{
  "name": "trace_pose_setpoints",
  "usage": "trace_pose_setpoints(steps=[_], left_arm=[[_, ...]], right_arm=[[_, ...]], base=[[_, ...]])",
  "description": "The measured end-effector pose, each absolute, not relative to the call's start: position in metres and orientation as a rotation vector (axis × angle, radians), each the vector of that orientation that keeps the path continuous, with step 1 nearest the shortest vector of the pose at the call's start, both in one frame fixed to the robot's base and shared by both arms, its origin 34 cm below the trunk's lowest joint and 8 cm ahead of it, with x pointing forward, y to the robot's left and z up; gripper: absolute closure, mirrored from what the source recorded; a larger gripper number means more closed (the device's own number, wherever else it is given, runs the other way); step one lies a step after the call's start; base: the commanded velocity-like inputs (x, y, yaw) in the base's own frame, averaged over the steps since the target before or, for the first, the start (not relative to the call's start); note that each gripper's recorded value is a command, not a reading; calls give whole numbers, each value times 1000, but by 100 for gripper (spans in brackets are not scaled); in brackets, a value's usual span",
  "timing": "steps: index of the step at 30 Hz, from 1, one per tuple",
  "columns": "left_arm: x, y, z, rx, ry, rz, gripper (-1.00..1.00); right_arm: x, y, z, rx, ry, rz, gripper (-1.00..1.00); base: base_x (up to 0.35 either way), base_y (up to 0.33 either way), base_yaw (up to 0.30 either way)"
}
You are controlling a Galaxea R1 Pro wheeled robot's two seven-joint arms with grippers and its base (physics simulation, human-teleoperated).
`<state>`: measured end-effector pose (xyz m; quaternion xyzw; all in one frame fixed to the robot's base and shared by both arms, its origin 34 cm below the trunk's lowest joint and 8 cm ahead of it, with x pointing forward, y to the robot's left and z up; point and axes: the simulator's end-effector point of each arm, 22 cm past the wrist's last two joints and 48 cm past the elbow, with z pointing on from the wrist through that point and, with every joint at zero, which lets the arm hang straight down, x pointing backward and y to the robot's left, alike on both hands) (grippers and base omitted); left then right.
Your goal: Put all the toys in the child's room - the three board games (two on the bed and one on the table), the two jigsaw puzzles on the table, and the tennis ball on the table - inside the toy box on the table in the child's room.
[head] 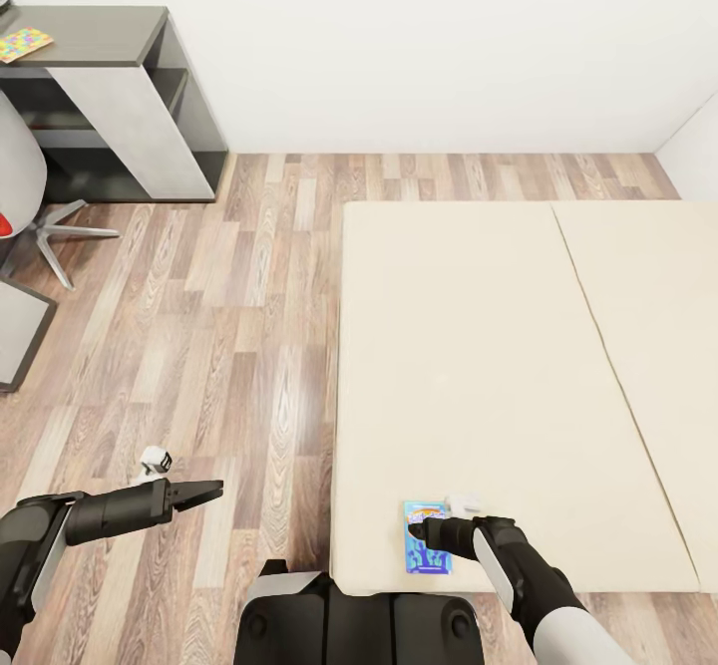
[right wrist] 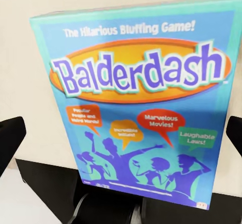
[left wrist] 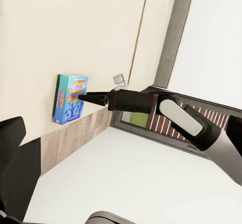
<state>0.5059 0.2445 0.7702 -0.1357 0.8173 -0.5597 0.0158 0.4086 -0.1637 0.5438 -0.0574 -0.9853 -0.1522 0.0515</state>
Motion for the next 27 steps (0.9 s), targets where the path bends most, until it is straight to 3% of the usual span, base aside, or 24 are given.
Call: trace_pose_setpoints(steps=[27], left_arm=[[506,245,771,-422,2541,-1741,-100]], right_arm=[[408,-186,542,-127,-3010,-407,-100]], base=[[0,39,0]])
